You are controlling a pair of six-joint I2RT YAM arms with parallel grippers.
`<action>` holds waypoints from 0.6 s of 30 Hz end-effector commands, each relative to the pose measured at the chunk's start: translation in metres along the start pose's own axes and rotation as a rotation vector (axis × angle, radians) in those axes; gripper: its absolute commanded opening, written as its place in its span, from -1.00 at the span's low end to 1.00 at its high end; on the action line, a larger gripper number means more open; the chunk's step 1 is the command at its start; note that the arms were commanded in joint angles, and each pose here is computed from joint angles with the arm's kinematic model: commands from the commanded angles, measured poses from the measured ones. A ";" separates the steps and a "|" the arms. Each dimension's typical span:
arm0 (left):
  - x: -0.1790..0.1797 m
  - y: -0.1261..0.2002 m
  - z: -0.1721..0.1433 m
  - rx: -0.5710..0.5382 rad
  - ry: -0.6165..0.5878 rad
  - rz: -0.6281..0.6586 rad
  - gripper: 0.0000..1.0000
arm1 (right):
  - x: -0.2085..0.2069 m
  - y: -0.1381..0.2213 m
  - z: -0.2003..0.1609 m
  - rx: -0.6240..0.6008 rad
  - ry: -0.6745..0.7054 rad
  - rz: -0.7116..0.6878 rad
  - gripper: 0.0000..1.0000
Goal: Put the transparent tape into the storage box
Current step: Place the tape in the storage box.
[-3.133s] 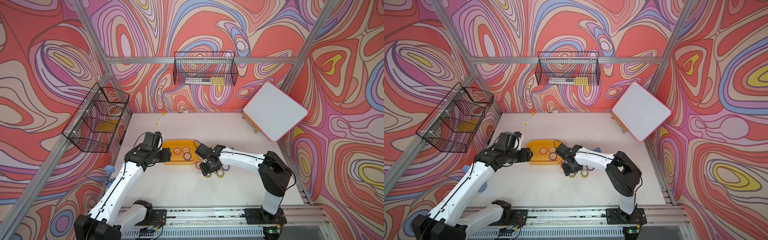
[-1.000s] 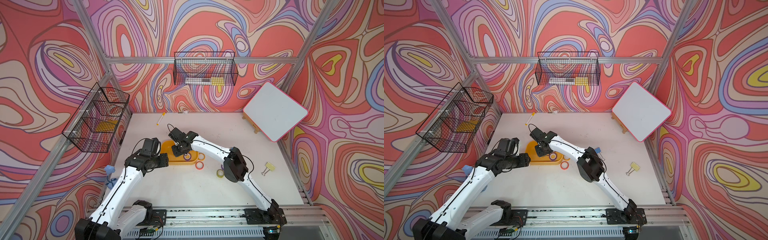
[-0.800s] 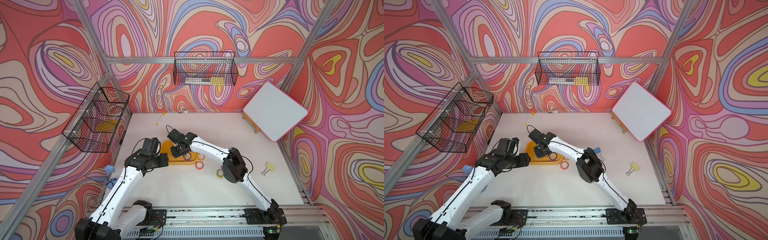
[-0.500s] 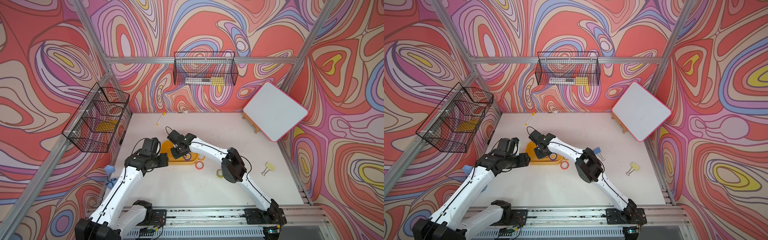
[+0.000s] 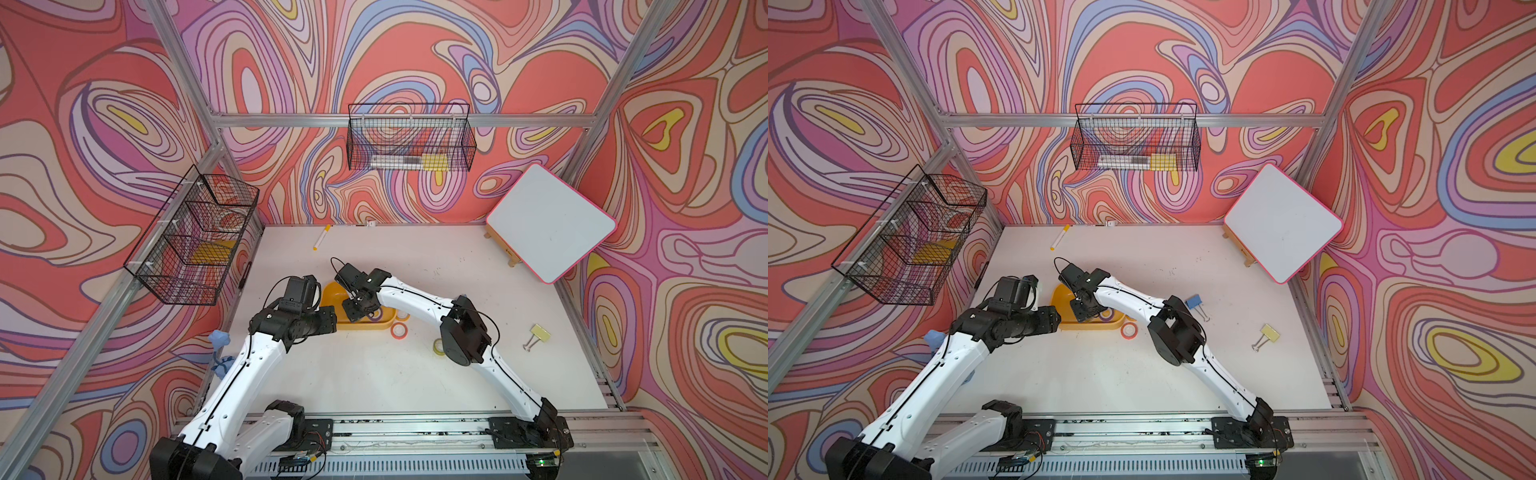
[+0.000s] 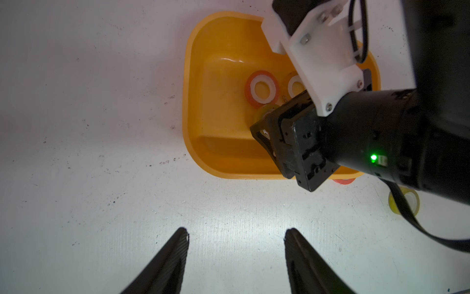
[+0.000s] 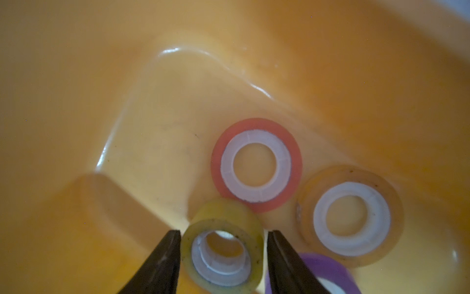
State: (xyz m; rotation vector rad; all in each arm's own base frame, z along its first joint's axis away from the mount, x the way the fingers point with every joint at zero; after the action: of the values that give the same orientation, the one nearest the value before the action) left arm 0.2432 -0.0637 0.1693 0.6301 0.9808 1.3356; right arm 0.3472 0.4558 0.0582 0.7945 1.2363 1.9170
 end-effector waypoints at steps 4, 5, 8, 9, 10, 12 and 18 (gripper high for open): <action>0.001 -0.002 0.003 -0.014 -0.002 -0.006 0.30 | 0.009 0.032 0.024 -0.109 0.019 0.019 0.22; 0.001 -0.002 0.003 -0.015 -0.003 -0.006 0.31 | 0.010 0.038 0.028 -0.124 0.020 0.020 0.23; 0.002 -0.002 0.003 -0.014 -0.003 -0.005 0.31 | 0.010 0.059 0.039 -0.179 0.015 0.023 0.26; 0.001 -0.002 0.003 -0.015 -0.002 -0.006 0.31 | 0.011 0.067 0.042 -0.195 0.011 0.023 0.27; 0.002 -0.002 0.002 -0.013 -0.002 -0.005 0.31 | 0.011 0.074 0.044 -0.208 0.008 0.022 0.28; 0.001 -0.001 0.003 -0.016 -0.004 -0.007 0.31 | 0.010 0.089 0.046 -0.231 0.001 0.020 0.30; -0.003 -0.001 0.002 -0.017 -0.029 -0.034 0.33 | -0.008 0.134 0.035 -0.270 -0.055 -0.033 0.39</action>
State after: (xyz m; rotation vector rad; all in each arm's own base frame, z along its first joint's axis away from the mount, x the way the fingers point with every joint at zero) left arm 0.2432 -0.0646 0.1695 0.6300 0.9791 1.3218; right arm 0.3509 0.4426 0.1717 0.6967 0.9828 2.0063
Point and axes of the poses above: each gripper's point midway between its finger pads, its own y axis back along the fingers, its own x axis along the line the jaws close on, z = x × y, the point moved 2 cm from there along y, back along the fingers
